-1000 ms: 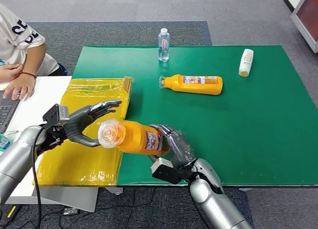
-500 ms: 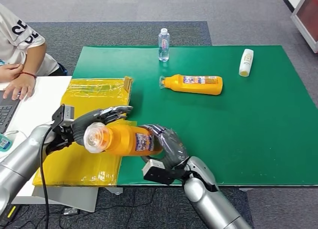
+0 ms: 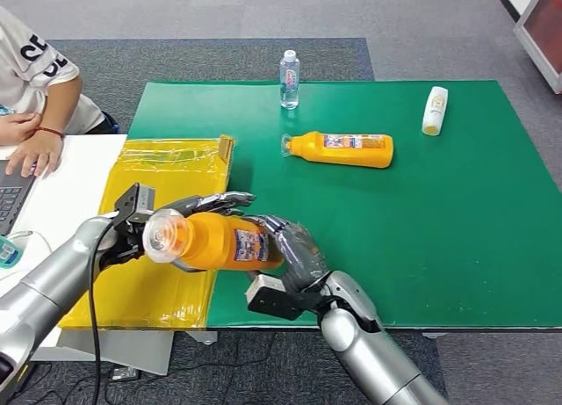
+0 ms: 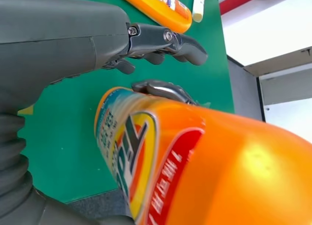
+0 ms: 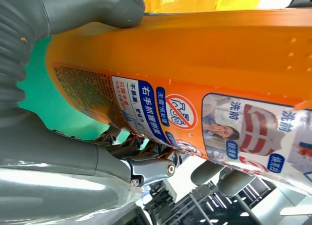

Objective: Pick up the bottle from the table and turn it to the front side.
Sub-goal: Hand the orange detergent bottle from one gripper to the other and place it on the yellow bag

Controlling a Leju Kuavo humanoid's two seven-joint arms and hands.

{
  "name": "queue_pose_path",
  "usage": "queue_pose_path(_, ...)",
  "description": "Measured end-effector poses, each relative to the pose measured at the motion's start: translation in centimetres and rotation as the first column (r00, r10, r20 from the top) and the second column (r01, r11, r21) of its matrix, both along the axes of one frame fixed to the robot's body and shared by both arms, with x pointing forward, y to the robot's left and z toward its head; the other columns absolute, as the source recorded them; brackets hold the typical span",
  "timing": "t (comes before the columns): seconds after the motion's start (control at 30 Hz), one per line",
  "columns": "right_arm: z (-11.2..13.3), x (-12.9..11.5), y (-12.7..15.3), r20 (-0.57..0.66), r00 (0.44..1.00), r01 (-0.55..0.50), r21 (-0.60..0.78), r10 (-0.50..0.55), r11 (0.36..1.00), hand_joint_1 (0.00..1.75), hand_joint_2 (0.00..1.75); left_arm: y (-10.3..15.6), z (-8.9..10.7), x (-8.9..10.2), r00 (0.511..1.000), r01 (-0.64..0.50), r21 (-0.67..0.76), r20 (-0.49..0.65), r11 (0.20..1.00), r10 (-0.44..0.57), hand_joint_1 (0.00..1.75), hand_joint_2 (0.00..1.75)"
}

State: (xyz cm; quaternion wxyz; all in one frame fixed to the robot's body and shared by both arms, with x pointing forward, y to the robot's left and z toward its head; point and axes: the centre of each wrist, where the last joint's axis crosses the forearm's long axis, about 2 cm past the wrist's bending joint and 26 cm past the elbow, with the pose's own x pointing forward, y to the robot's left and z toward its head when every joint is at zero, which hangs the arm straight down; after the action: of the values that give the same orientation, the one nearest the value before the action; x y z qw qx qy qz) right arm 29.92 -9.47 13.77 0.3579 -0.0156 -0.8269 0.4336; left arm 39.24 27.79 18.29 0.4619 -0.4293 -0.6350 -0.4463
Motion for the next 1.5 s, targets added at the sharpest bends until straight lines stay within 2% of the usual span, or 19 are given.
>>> queue_pose_path(0.4, -0.8, 1.3, 0.6, -0.100, 0.995, -0.020, -0.074, 0.012, 0.997, 1.75, 1.75, -0.7, -0.2, 0.4, 1.000, 0.022, 0.027, -0.011, 0.999, -0.022, 0.00, 1.75)
queue_pose_path(0.7, -2.9, 2.6, 0.7, -0.335, 0.941, -0.096, -0.115, 0.052, 0.989, 1.75, 1.75, -1.0, 0.5, 1.4, 0.999, 0.035, 0.032, 0.006, 0.999, -0.035, 0.00, 1.75)
queue_pose_path(0.87, -3.6, 3.2, 0.7, -0.414, 0.908, -0.122, -0.116, 0.064, 0.986, 1.75, 1.75, -1.2, 0.7, 1.9, 0.999, 0.036, 0.042, 0.009, 0.998, -0.036, 0.00, 1.75)
queue_pose_path(1.1, -4.0, 3.5, 0.9, -0.460, 0.885, -0.123, -0.102, 0.063, 0.987, 1.75, 1.75, -1.0, 0.2, 2.1, 1.000, 0.029, 0.049, -0.002, 0.998, -0.029, 0.00, 1.75)
queue_pose_path(1.5, -3.7, 2.8, 1.2, -0.461, 0.882, -0.088, 0.030, 0.091, 0.996, 1.75, 1.75, -0.3, -0.7, 1.8, 1.000, -0.003, 0.059, -0.015, 0.998, 0.004, 0.00, 1.75)
